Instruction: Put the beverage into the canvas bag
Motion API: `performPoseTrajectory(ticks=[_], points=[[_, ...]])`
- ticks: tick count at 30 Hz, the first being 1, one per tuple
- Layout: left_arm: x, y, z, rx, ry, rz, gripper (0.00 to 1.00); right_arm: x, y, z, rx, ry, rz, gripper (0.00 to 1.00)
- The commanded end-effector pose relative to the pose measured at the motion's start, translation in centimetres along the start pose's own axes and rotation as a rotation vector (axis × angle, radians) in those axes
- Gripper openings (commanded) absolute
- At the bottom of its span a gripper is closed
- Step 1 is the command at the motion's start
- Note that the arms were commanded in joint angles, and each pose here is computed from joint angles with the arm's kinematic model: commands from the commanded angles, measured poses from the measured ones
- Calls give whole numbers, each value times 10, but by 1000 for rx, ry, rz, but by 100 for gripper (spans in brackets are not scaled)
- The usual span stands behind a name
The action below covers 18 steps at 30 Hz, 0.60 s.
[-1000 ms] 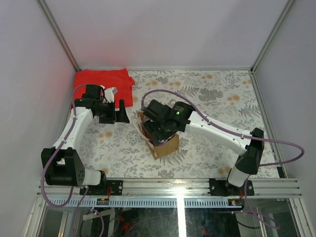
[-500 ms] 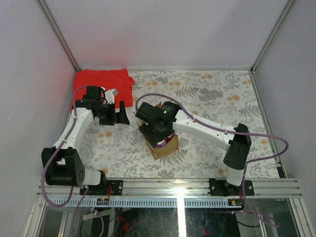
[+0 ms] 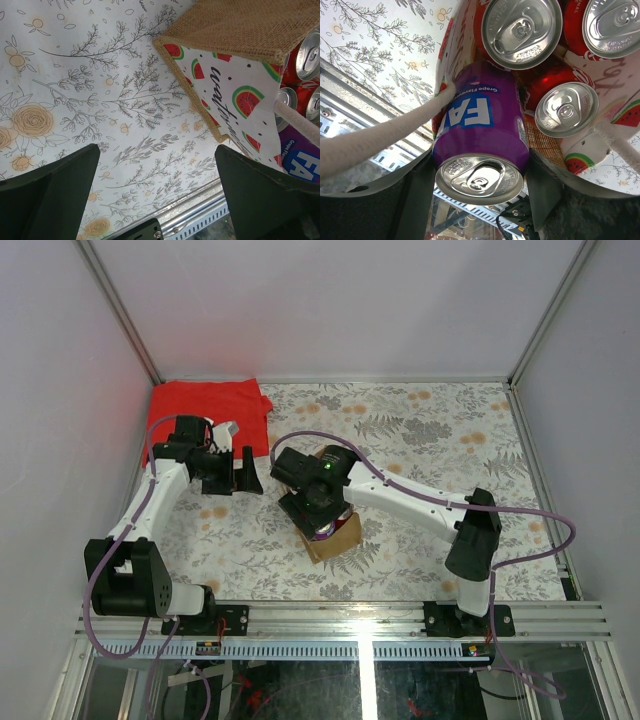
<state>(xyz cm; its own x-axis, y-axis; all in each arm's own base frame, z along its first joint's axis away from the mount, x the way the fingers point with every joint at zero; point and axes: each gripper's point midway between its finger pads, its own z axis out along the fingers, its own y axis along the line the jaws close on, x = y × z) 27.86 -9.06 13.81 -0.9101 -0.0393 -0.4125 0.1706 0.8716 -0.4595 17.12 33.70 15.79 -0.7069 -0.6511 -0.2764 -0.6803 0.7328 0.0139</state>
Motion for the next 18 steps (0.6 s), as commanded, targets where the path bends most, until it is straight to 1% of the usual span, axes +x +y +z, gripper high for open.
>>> performPoseTrajectory(ticks=[1, 4, 10, 18], points=[[-5, -6, -1, 26, -32, 33, 100, -1, 8, -5, -35, 1, -33, 0], [-5, -6, -1, 26, -32, 33, 100, -4, 6, -5, -32, -5, -26, 0], [-6, -6, 0, 30, -32, 27, 100, -12, -14, -10, 8, -37, 34, 0], [-8, -6, 1, 29, -32, 28, 100, -16, -24, -5, 8, -20, 81, 0]])
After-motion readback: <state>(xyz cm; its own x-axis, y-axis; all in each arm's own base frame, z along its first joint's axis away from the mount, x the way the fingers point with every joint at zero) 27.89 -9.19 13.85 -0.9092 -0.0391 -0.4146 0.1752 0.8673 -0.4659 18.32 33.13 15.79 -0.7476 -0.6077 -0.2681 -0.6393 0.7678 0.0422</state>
